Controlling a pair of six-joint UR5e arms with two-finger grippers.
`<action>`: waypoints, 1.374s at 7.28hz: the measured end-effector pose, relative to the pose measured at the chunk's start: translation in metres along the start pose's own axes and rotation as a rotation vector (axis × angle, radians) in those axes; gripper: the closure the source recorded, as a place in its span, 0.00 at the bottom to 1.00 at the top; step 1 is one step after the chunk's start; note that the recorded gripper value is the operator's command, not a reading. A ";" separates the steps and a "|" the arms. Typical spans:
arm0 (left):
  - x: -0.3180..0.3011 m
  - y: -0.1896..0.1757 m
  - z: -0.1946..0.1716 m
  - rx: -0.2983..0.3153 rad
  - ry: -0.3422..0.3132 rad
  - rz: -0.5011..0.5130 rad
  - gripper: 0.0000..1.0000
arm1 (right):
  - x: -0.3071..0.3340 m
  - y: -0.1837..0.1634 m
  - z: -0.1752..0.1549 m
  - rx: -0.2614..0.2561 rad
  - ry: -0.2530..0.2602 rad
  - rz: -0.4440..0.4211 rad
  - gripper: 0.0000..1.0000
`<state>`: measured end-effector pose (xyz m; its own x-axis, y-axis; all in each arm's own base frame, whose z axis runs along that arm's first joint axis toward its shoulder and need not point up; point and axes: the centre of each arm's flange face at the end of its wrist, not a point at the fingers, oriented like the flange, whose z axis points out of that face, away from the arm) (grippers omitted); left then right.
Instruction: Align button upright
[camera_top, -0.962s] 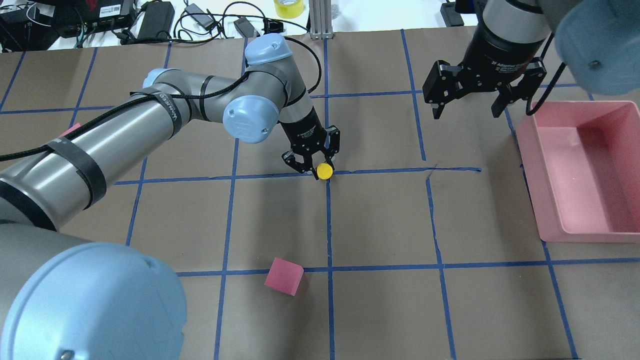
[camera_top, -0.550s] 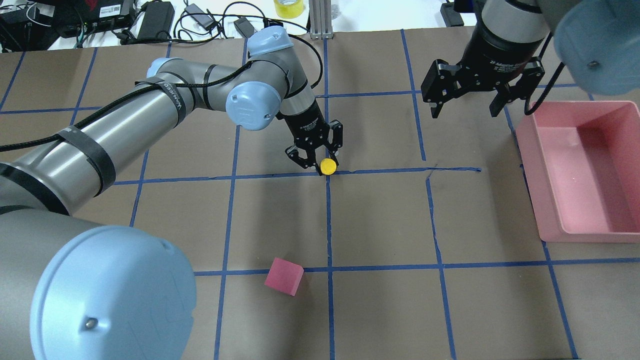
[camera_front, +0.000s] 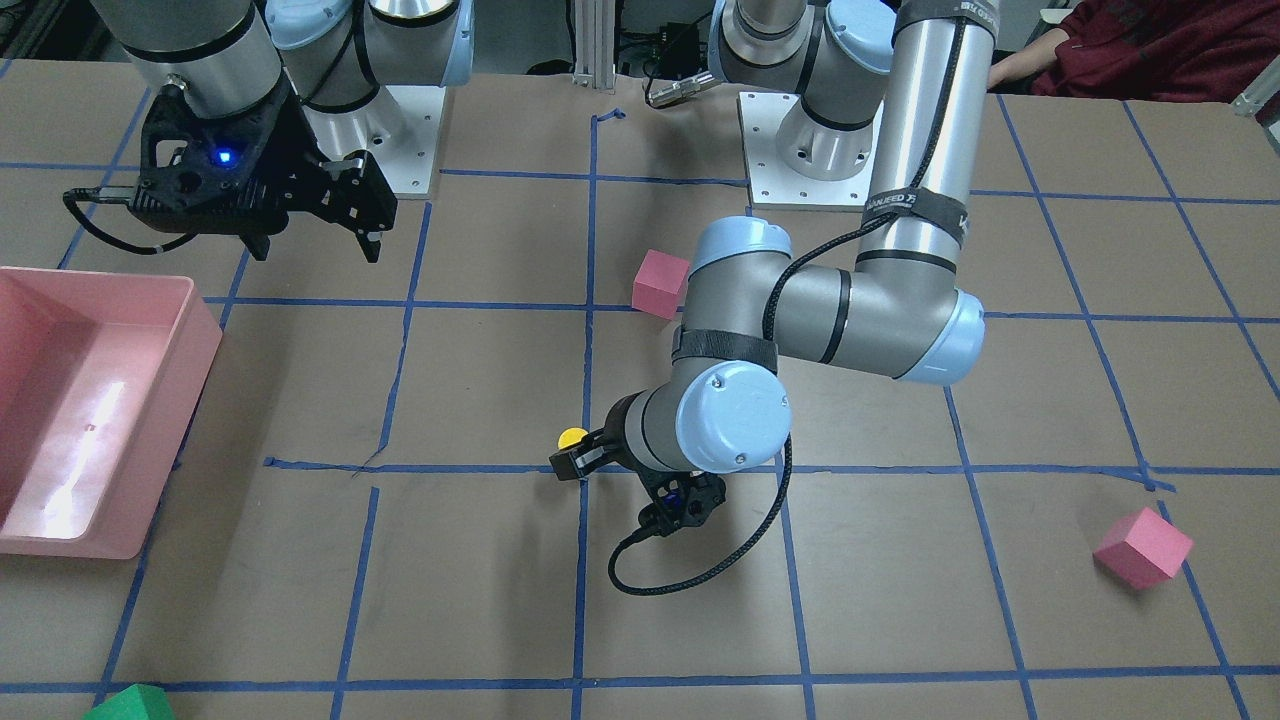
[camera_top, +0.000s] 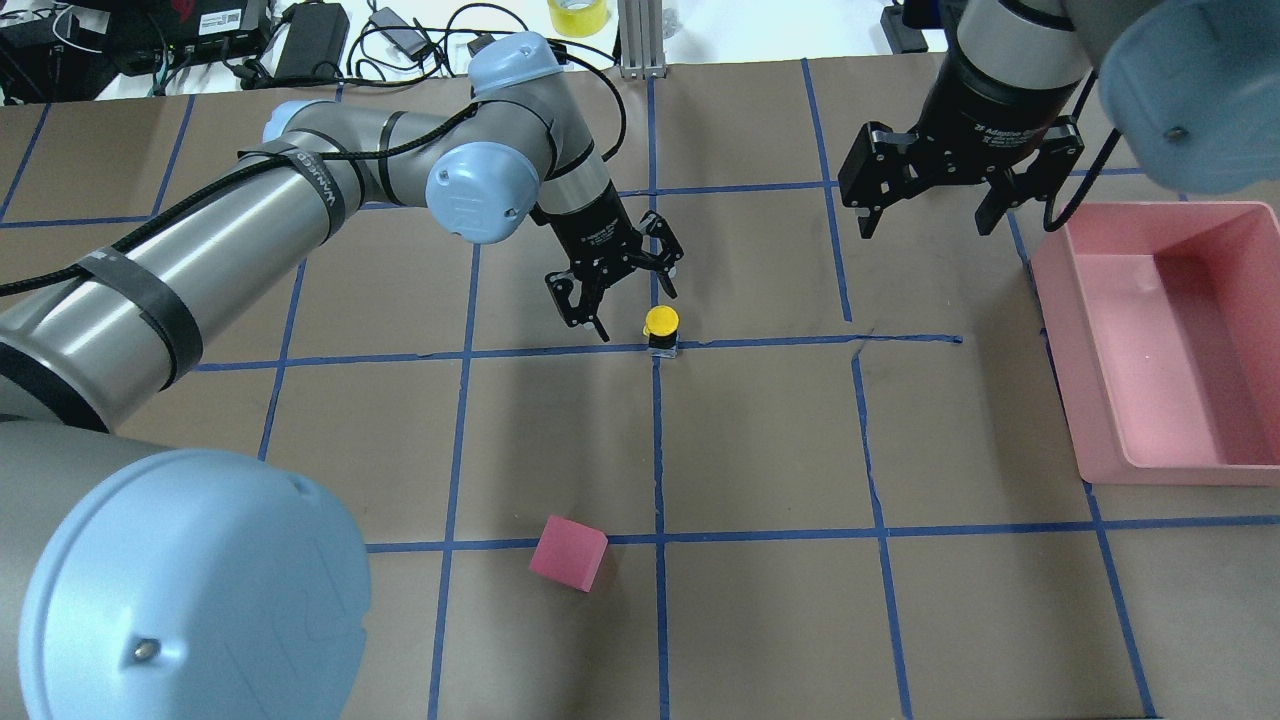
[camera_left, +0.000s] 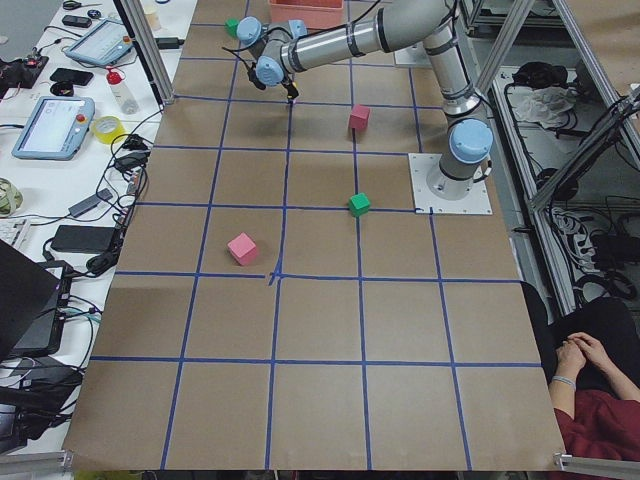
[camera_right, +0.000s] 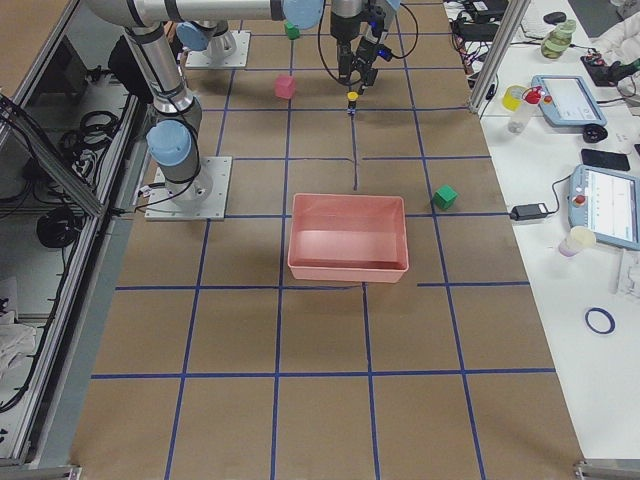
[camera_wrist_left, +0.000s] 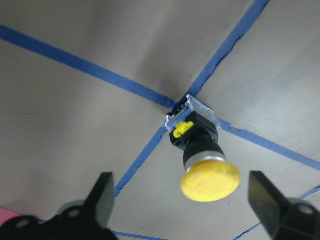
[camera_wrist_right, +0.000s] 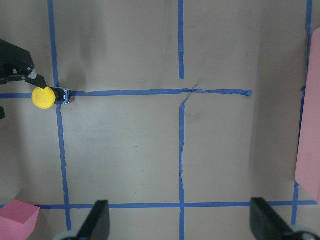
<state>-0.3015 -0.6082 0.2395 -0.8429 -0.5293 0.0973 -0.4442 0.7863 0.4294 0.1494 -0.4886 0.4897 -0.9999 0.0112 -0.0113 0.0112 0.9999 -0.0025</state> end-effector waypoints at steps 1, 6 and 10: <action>-0.008 0.007 -0.026 0.023 0.002 0.014 0.00 | 0.000 0.000 0.000 -0.001 0.002 -0.001 0.00; -0.099 0.116 -0.199 0.222 -0.147 0.478 0.00 | -0.001 0.000 0.001 -0.001 -0.006 -0.003 0.00; -0.142 0.169 -0.253 0.318 -0.137 0.500 0.00 | -0.001 0.000 0.000 0.001 -0.004 -0.003 0.00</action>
<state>-0.1807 -0.4806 0.5252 -0.9948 -0.0424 0.0926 -0.0360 0.9969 0.0704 0.1506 -0.4886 0.4900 -0.9999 0.0082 -0.0151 0.0083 1.0000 -0.0040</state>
